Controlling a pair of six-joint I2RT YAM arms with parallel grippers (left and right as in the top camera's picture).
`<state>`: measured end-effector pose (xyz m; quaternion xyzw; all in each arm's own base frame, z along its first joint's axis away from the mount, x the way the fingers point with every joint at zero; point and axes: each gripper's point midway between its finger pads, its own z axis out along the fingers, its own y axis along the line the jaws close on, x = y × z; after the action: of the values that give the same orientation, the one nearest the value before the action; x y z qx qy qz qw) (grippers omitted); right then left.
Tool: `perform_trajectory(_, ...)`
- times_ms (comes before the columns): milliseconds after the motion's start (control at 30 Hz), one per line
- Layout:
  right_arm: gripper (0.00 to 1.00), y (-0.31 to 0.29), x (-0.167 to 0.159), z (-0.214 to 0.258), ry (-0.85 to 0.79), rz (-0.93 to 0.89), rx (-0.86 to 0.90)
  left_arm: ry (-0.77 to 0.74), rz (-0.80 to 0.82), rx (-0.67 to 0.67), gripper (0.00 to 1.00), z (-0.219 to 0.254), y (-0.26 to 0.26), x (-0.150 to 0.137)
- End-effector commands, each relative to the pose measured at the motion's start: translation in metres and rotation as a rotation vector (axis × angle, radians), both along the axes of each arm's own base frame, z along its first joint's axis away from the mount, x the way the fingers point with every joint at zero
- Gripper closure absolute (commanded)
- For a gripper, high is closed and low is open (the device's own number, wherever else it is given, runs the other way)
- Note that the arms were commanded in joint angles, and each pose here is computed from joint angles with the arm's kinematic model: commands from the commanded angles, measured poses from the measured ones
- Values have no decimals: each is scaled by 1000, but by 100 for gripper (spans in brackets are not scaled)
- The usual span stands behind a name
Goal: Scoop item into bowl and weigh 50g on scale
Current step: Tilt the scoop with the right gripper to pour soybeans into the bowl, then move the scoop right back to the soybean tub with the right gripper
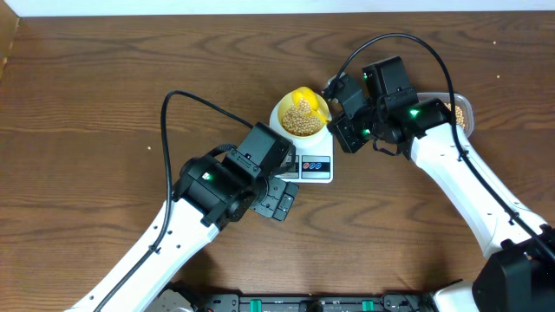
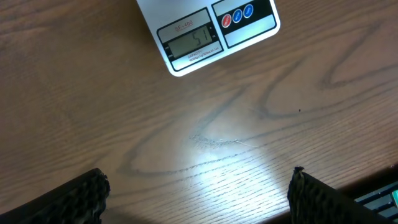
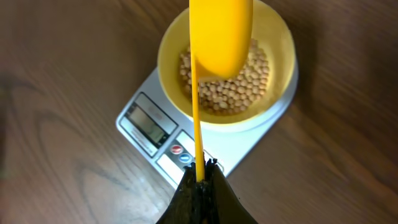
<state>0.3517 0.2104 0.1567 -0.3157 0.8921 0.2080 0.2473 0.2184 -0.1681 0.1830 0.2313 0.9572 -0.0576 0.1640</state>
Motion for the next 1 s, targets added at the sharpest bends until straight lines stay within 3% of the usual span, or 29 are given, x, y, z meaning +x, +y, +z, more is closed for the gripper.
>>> perform_trajectory(0, 99, 6, 1, 9, 33, -5, 75, -30, -3, -7, 6, 9, -1, 4)
perform_trajectory(733, 99, -44, 19, 42, 180, -139, 414, -30, -3, -7, 6, 9, -1, 4)
perform_trajectory(967, 99, -90, 24, 39, 203, -257, 420, -30, -3, -7, 6, 9, -1, 4)
